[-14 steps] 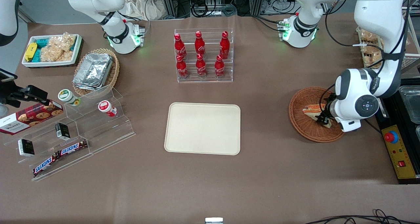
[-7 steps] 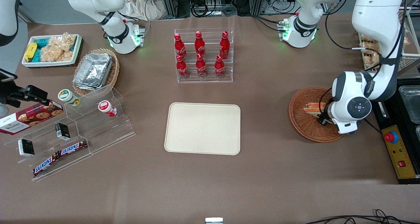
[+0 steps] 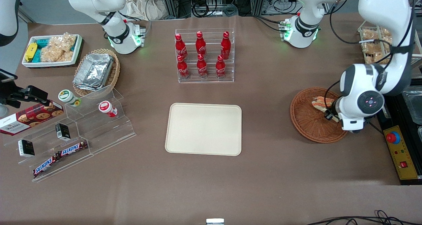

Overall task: Place sandwich from basket to tray
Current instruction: 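Lift the sandwich up out of the basket with the left gripper, then carry the sandwich over the beige tray and lower it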

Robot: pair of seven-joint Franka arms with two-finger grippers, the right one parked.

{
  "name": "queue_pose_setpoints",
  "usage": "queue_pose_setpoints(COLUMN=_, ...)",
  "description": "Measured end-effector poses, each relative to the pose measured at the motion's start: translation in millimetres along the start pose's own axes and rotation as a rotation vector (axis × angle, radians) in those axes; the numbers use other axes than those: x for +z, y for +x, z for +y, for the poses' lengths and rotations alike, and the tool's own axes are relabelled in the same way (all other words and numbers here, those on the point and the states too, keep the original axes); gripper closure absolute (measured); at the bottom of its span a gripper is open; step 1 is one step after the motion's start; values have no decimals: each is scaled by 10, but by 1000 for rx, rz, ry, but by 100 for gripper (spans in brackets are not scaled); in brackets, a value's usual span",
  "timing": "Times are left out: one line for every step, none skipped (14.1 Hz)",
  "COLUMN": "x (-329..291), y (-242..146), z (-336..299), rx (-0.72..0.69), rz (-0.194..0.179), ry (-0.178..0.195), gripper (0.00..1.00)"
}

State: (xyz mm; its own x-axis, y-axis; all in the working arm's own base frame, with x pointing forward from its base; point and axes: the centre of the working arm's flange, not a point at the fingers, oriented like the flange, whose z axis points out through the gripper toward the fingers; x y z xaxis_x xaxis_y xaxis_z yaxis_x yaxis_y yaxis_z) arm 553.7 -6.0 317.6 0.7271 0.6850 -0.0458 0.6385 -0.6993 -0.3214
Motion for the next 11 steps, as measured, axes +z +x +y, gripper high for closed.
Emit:
queue_pose_setpoints(x=-227, y=-34, z=-80, rx=42, rz=11, ry=-6, gripper=81)
queue_pose_setpoints(x=-450, y=-71, z=-154, rx=89, rz=20, ry=-9, gripper=81)
queue_pose_setpoints(x=-654, y=-102, z=-210, rx=141, rz=27, ry=-10, gripper=81)
queue_pose_setpoints(x=-853, y=-117, z=-249, rx=195, rz=34, ry=-13, gripper=81)
queue_pose_setpoints(x=-1025, y=-109, z=-272, rx=245, rz=42, ry=-20, gripper=81)
queue_pose_setpoints(x=-1175, y=-89, z=-284, rx=298, rz=50, ry=-28, gripper=81)
queue_pose_setpoints(x=-1325, y=-79, z=-280, rx=366, rz=62, ry=-36, gripper=81)
queue_pose_setpoints(x=-1465, y=-114, z=-235, rx=442, rz=75, ry=-43, gripper=81)
queue_pose_setpoints(x=-1602, y=-197, z=-147, rx=514, rz=91, ry=-48, gripper=81)
queue_pose_setpoints(x=-1731, y=-327, z=-17, rx=575, rz=110, ry=-56, gripper=81)
queue_pose_setpoints(x=-1828, y=-489, z=138, rx=628, rz=125, ry=-62, gripper=81)
